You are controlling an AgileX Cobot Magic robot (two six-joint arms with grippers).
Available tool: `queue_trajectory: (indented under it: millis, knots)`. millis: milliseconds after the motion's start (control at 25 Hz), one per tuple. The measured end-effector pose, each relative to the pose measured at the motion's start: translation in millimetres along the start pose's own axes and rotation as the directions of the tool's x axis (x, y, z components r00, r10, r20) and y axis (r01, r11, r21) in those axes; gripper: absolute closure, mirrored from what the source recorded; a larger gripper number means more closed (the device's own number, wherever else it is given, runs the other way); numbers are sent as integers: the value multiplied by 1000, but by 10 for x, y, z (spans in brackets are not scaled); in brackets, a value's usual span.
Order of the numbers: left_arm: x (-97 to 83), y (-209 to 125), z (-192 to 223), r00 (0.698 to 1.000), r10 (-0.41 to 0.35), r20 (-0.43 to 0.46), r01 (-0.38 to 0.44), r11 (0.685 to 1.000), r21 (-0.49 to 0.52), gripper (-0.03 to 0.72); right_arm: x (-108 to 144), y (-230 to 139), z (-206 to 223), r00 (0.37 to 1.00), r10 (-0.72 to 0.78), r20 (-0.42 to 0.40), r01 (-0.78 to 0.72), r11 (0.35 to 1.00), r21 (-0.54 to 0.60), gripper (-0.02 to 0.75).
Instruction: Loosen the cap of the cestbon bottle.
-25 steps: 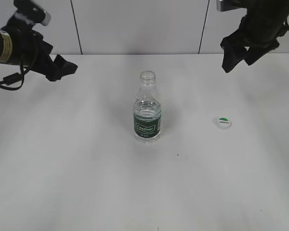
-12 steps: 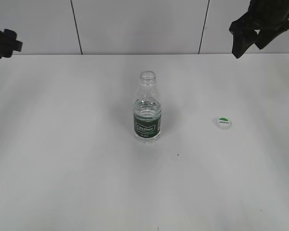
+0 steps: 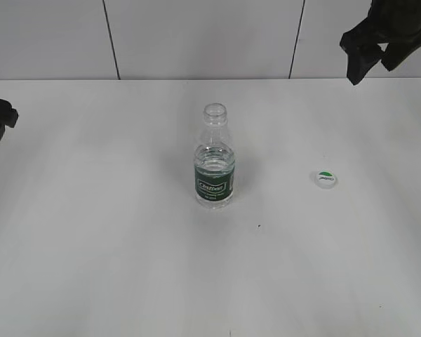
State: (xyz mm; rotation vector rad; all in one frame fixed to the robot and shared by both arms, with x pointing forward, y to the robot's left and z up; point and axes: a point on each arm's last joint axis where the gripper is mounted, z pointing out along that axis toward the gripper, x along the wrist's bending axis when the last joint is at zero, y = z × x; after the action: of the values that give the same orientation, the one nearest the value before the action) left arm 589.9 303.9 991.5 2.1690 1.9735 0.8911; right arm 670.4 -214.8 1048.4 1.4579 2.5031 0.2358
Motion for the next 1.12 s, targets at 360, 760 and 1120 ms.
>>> queue_trajectory:
  millis: [360,760,1120]
  knots:
    - [-5,-95,-363,988,2,152,-10,998,55,98,-67,-42,-240,997,76,-19,-77,995,-58,211]
    - [-17,-210,-755,952,-29,305,1,996,93,98,-407,-387,-569,972,224,-67,-230,968,-105,211]
    - [67,-313,-1137,934,-51,353,29,997,67,98,-197,-760,-764,964,240,-111,-250,965,-78,211]
